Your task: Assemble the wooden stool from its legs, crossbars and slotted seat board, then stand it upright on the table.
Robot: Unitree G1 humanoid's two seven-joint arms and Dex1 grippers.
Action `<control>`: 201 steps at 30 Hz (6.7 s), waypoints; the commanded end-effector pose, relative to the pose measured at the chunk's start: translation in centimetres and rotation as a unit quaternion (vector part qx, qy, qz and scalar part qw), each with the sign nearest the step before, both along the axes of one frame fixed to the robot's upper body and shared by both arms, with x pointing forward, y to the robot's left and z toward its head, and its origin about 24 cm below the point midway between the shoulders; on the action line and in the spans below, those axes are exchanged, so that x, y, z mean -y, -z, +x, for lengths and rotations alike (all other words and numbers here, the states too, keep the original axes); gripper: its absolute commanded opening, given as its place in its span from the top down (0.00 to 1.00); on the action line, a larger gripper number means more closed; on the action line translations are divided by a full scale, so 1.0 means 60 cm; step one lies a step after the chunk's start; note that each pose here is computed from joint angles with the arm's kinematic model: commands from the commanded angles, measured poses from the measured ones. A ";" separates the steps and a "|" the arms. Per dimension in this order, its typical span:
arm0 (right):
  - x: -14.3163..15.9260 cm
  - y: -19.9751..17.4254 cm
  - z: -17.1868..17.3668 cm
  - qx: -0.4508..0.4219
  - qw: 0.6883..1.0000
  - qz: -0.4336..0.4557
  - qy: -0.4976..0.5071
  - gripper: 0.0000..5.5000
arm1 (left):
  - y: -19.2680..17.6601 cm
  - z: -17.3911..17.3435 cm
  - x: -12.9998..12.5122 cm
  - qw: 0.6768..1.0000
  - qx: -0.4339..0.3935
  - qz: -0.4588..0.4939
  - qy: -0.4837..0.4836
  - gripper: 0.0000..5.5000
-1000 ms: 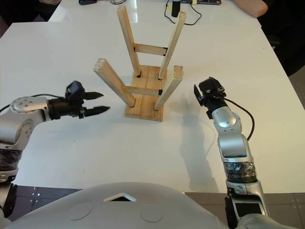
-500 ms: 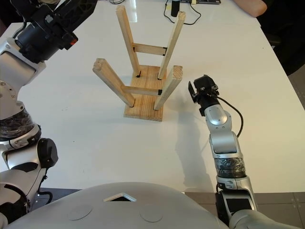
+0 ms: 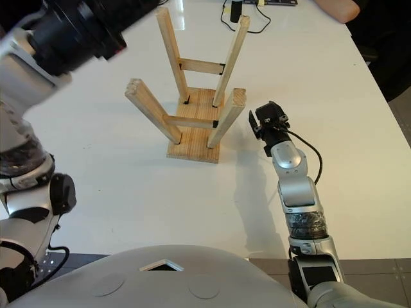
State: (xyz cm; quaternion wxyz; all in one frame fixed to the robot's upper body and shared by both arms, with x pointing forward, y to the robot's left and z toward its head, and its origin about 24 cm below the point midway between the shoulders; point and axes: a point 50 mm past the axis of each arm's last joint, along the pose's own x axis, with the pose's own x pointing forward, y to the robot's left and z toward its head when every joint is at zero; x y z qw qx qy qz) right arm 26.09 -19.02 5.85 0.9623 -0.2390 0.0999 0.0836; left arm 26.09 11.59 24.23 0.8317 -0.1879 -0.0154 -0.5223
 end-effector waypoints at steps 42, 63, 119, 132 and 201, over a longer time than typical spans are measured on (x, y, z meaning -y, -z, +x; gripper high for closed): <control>-0.001 0.047 -0.078 -0.178 0.932 -0.111 -0.295 0.46 | 0.194 -0.041 0.090 0.984 0.037 0.150 0.083 0.57; 0.012 0.070 -0.074 -0.162 0.963 -0.091 -0.194 0.46 | 0.097 -0.055 -0.005 0.991 0.097 0.088 0.000 0.57; -0.002 -0.091 -0.190 -0.135 0.924 0.100 -0.344 0.46 | 0.199 -0.136 -0.139 0.978 -0.028 0.188 0.089 0.57; -0.005 -0.154 -0.197 -0.109 0.902 0.105 -0.404 0.46 | 0.168 -0.143 -0.144 0.976 -0.012 0.184 0.113 0.57; 0.042 0.047 -0.139 -0.258 0.853 0.027 -0.454 0.49 | 0.356 -0.087 -0.156 0.924 -0.009 0.336 0.182 0.57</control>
